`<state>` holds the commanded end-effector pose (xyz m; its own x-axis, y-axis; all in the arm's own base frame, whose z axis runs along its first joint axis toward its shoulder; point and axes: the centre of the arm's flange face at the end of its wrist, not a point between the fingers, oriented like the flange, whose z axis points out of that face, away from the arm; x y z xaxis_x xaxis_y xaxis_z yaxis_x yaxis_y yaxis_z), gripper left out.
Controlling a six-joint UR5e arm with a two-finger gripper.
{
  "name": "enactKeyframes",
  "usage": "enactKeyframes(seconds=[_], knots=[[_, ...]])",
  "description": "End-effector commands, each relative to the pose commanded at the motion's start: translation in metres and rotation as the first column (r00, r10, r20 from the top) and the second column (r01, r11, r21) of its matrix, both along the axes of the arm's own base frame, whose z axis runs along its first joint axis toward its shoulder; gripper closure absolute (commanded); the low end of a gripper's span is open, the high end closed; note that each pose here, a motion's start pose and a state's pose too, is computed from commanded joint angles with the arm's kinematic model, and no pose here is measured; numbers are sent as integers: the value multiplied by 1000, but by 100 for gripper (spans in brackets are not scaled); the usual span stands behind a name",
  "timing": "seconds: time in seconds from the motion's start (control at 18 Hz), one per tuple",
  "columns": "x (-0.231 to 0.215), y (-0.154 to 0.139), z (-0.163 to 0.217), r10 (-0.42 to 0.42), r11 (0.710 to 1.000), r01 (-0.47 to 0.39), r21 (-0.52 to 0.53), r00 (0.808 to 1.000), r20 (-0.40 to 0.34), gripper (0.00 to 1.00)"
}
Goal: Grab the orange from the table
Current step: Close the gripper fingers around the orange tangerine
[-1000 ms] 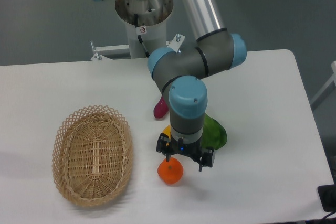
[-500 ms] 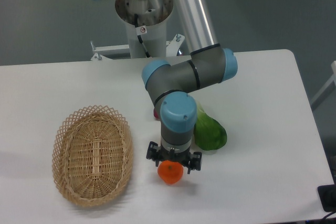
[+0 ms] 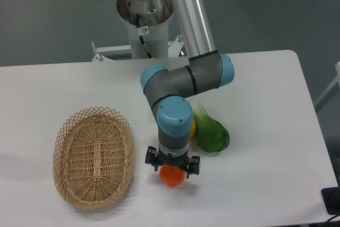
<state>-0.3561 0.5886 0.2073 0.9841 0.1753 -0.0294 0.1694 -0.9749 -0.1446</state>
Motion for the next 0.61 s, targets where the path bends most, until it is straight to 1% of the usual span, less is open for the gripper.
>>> enactKeyframes(seconds=[0.33,0.61], knots=[[0,0,-5,2,1000,-2,-5,1000,1,0],[1,1,-9,-2,1000,2,-19,1000,-20,0]])
